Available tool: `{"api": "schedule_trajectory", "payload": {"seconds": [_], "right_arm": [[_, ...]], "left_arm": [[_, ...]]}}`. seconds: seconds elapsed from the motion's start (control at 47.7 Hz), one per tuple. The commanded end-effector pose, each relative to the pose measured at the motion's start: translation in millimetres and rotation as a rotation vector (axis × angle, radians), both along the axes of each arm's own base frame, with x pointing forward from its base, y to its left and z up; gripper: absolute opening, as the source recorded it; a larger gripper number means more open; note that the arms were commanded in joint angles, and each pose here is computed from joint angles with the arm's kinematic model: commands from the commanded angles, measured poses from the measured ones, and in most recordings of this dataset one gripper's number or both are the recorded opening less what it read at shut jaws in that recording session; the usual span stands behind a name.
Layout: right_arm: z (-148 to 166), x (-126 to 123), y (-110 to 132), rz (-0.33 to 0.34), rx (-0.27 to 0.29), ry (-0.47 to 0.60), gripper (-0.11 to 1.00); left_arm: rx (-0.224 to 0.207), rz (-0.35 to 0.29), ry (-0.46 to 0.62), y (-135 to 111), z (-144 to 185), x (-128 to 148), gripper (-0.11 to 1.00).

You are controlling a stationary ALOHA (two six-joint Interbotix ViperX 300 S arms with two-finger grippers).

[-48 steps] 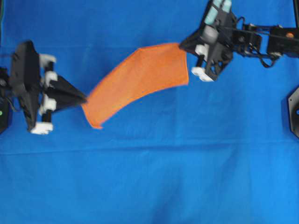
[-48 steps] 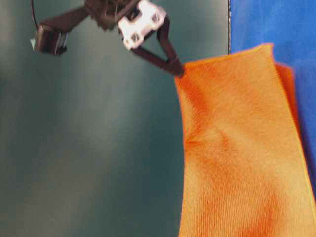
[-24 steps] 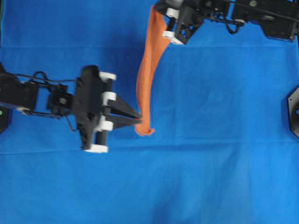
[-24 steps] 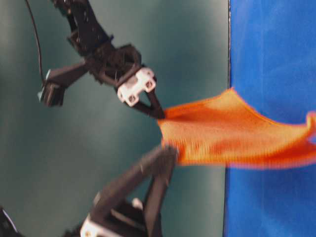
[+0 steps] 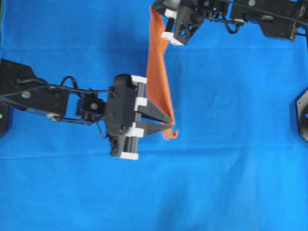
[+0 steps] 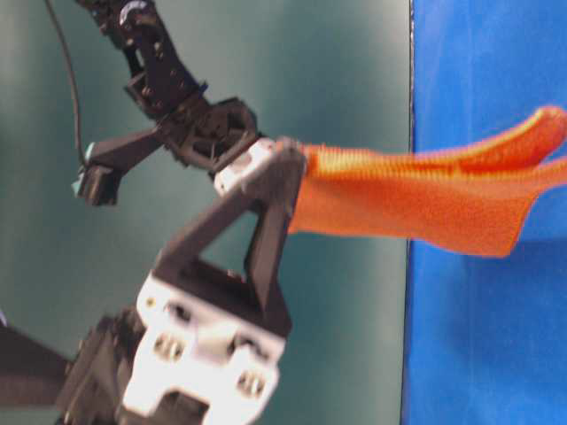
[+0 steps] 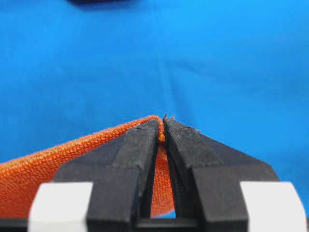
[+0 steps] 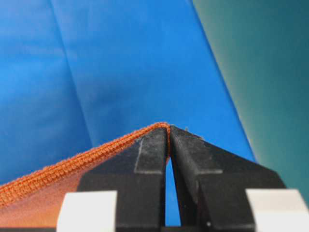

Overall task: Fold the orange towel.
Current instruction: 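Lay the strip down folded over, left gripper placing its end beside right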

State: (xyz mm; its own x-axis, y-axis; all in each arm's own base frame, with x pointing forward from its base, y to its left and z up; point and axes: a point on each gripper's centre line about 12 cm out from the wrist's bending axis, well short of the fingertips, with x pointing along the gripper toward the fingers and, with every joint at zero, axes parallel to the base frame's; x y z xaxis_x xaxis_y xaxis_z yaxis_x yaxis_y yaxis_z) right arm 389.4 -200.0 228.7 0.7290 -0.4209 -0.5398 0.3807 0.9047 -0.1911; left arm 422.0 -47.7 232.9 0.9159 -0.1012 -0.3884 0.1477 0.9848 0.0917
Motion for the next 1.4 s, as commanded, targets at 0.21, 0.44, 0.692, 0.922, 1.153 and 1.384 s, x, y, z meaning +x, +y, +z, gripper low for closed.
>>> {"api": "schedule_trajectory", "payload": {"seconds": [0.21, 0.44, 0.692, 0.922, 1.153, 1.384], "right_arm": [[15.3, -67.9, -6.8, -0.097, -0.007, -0.021, 0.03], [10.2, -99.2, 7.0, -0.112, 0.0, -0.011, 0.03], [-4.5, -90.9, 6.5, -0.091, 0.011, 0.018, 0.03], [-21.1, -47.2, 1.4, -0.015, 0.008, 0.0, 0.03], [-30.8, -0.4, -6.7, 0.045, -0.026, 0.025, 0.03], [-33.4, 3.0, -6.1, 0.052, -0.027, 0.029, 0.03]], "left_arm": [[0.077, -0.059, -0.118, -20.0, 21.2, 62.8, 0.07], [0.09, -0.064, -0.147, -25.8, 20.3, 98.4, 0.07], [0.056, -0.051, -0.098, -24.1, 1.2, 92.2, 0.07], [0.013, -0.047, -0.039, -27.1, -25.8, 60.7, 0.07], [-0.045, -0.036, -0.008, -28.3, -45.2, 21.2, 0.07], [-0.081, -0.014, 0.041, -24.2, -60.6, 1.7, 0.07]]}}
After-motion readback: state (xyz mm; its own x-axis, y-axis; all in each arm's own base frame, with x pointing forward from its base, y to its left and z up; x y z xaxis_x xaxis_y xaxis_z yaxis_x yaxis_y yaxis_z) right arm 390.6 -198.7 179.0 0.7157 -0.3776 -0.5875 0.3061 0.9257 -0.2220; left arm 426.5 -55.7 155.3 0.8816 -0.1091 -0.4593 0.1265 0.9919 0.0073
